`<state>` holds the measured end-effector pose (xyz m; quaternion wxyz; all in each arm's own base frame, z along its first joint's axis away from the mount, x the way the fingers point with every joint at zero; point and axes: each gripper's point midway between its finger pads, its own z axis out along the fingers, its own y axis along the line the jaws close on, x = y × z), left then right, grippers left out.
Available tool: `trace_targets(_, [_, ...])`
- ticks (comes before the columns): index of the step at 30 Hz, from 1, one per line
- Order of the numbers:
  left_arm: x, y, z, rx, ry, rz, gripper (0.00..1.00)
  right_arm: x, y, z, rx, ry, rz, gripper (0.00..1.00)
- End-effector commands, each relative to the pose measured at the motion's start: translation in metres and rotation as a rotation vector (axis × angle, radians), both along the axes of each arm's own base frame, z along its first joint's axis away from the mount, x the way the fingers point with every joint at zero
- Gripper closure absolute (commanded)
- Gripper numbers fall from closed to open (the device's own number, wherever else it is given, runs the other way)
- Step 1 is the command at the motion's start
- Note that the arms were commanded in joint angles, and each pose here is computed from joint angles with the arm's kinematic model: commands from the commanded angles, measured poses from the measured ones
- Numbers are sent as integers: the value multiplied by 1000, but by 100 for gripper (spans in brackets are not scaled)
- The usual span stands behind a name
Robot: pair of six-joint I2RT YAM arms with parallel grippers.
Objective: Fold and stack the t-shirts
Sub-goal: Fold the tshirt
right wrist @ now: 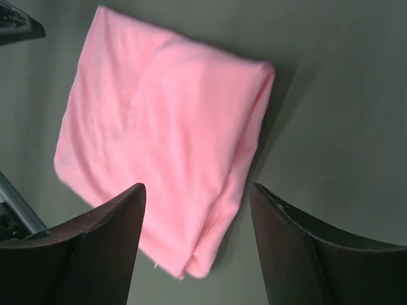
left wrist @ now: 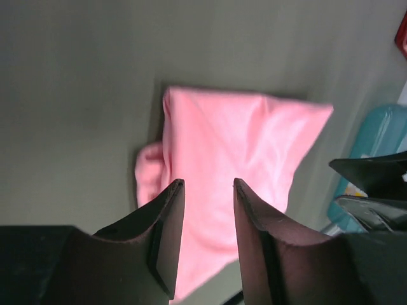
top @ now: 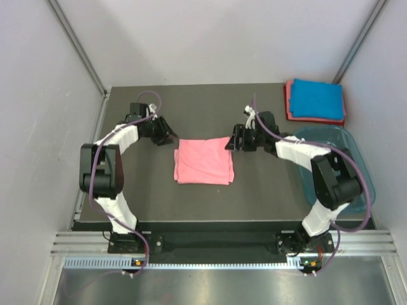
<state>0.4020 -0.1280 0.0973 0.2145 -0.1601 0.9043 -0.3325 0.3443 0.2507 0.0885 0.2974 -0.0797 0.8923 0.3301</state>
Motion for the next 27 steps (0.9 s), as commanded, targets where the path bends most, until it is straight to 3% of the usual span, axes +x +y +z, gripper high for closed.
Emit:
trace_targets(1, [27,-4,-21,-23,-22,-54,59,31,-3,-4,17,-31,60,33])
trace_targets(9, [47,-12,-46,-64,-22,-84,59,68,18,-15,83,-80,216,43])
trace_targets(18, [59,-26,-56,-143,-23,-130,60,85,22,-33,94,-67,203,50])
trace_targets(22, [60,-27,-55,-155,-24,-137,68,88,26,-34,112,-67,217,58])
trace_targets(25, [63,-29,-45,-166,-39,-138,98,89,29,-29,129,-84,235,74])
trace_targets(26, [64,-29,-40,-168,-44,-133,100,87,31,-27,139,-87,248,87])
trace_targets(27, [66,-29,-27,-173,-60,-119,100,88,32,-22,145,-99,252,93])
